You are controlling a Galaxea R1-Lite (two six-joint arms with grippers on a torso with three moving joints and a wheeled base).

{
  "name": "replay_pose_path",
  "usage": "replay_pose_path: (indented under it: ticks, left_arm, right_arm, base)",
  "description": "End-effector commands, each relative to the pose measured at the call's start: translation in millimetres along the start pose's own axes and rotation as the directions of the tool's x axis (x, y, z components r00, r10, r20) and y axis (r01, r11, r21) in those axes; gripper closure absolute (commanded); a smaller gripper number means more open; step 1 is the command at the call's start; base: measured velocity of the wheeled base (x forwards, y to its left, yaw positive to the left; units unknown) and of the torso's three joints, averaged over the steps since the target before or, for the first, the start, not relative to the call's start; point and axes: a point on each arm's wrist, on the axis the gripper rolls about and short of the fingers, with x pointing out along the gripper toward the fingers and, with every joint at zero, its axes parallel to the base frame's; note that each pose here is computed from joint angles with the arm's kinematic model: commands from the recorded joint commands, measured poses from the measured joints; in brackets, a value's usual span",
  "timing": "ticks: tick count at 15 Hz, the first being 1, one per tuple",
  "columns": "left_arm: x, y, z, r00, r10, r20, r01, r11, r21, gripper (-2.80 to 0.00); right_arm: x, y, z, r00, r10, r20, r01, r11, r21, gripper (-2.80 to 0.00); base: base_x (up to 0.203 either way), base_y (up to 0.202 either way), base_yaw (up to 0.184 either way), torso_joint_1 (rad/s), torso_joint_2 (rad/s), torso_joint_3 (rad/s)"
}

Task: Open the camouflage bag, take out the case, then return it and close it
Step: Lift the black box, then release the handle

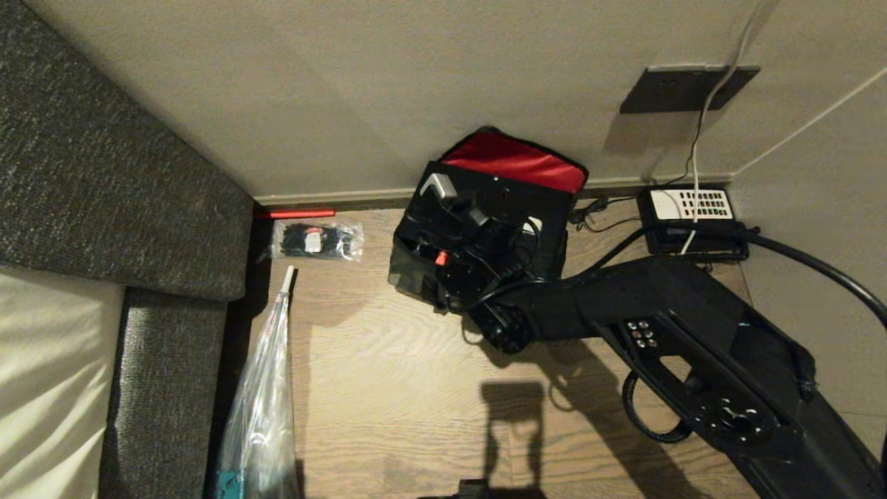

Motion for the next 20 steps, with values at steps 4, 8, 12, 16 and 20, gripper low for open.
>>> replay_pose_path:
  ticks: [4, 8, 12, 16, 20]
  left_arm:
    - [-0.3, 0.0, -0.1, 1.0, 0.0, 0.004, 0.0, 1.0, 0.0, 0.0]
    - [-0.3, 0.0, -0.1, 1.0, 0.0, 0.004, 0.0, 1.0, 0.0, 0.0]
    - [-0.3, 0.0, -0.1, 1.0, 0.0, 0.004, 0.0, 1.0, 0.0, 0.0]
    - [-0.3, 0.0, -0.1, 1.0, 0.0, 0.004, 0.0, 1.0, 0.0, 0.0]
    - [-0.3, 0.0, -0.1, 1.0, 0.0, 0.004, 0.0, 1.0, 0.0, 0.0]
  right_arm:
    - [-3.1, -30.7, 11.0, 1.0, -0.015, 0.007, 0.015, 0.999, 0.033, 0.0]
    - [-3.9, -36.7, 12.4, 1.0, -0.016, 0.008, 0.015, 0.999, 0.035, 0.0]
    - [-4.9, -41.8, 11.6, 1.0, -0.013, -0.001, 0.013, 1.0, 0.021, 0.0]
    - [-5.7, -51.4, 10.3, 0.999, 0.009, -0.031, -0.011, 0.999, -0.033, 0.0]
    - [-5.5, -64.2, 13.2, 0.999, 0.012, -0.049, -0.014, 0.999, -0.048, 0.0]
  base:
    - [0.0, 0.0, 0.0, 0.0, 0.0, 0.0]
    - [0.0, 0.0, 0.0, 0.0, 0.0, 0.0]
    - [0.0, 0.0, 0.0, 0.0, 0.0, 0.0]
    - [0.0, 0.0, 0.0, 0.0, 0.0, 0.0]
    - [0.0, 0.0, 0.0, 0.0, 0.0, 0.0]
